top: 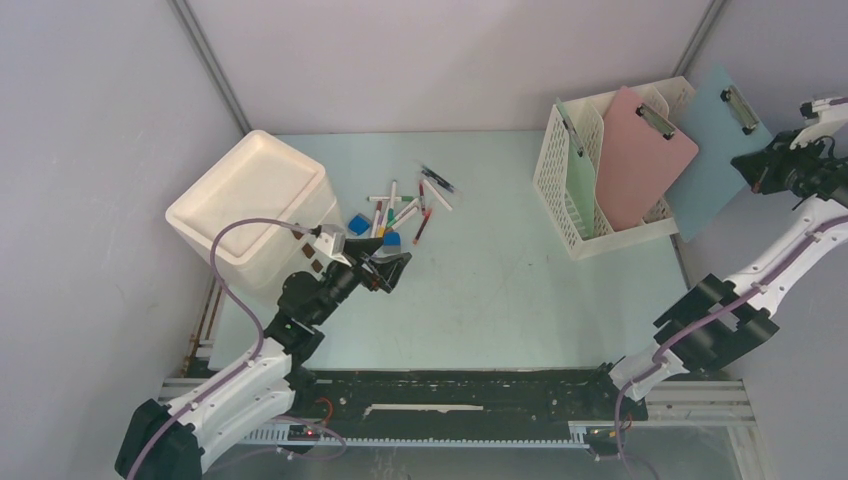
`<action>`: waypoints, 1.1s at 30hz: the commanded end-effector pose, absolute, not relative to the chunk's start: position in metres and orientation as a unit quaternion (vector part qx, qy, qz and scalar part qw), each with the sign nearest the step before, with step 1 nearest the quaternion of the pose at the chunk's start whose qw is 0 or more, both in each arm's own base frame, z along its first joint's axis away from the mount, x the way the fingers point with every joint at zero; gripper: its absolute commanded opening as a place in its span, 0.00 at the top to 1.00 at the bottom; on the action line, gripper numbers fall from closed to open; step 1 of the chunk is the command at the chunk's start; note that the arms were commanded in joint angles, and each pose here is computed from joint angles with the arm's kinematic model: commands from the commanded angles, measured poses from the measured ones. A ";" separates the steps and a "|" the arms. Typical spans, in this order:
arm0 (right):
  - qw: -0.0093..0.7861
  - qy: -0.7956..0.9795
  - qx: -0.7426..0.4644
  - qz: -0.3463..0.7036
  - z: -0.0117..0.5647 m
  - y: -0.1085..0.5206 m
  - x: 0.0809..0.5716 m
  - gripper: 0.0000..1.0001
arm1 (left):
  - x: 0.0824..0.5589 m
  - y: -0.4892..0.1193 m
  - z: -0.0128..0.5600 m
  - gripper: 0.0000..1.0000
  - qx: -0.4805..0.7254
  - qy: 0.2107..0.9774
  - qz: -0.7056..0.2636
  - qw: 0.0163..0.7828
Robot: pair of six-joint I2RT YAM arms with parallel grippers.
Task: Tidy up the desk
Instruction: Place the folder in the storage box.
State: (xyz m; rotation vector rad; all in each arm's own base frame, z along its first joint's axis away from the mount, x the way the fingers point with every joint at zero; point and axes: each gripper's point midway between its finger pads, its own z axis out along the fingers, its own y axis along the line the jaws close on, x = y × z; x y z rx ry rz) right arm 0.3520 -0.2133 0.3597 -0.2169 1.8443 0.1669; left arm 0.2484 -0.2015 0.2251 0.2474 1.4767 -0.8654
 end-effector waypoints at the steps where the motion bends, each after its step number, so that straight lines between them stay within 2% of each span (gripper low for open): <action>1: 0.590 0.794 -0.125 0.071 0.363 -0.193 0.333 1.00 | 0.249 -0.202 0.236 0.09 0.118 0.633 -0.382 0.663; 15: 0.580 0.806 -0.112 0.045 0.356 -0.201 0.323 1.00 | 0.250 -0.202 0.231 0.09 0.119 0.636 -0.381 0.661; 23: 0.586 0.798 -0.139 0.004 0.367 -0.200 0.361 1.00 | 0.248 -0.200 0.231 0.09 0.116 0.634 -0.380 0.664; 33: 0.609 0.777 -0.158 0.022 0.386 -0.191 0.404 1.00 | 0.248 -0.198 0.231 0.09 0.117 0.635 -0.373 0.666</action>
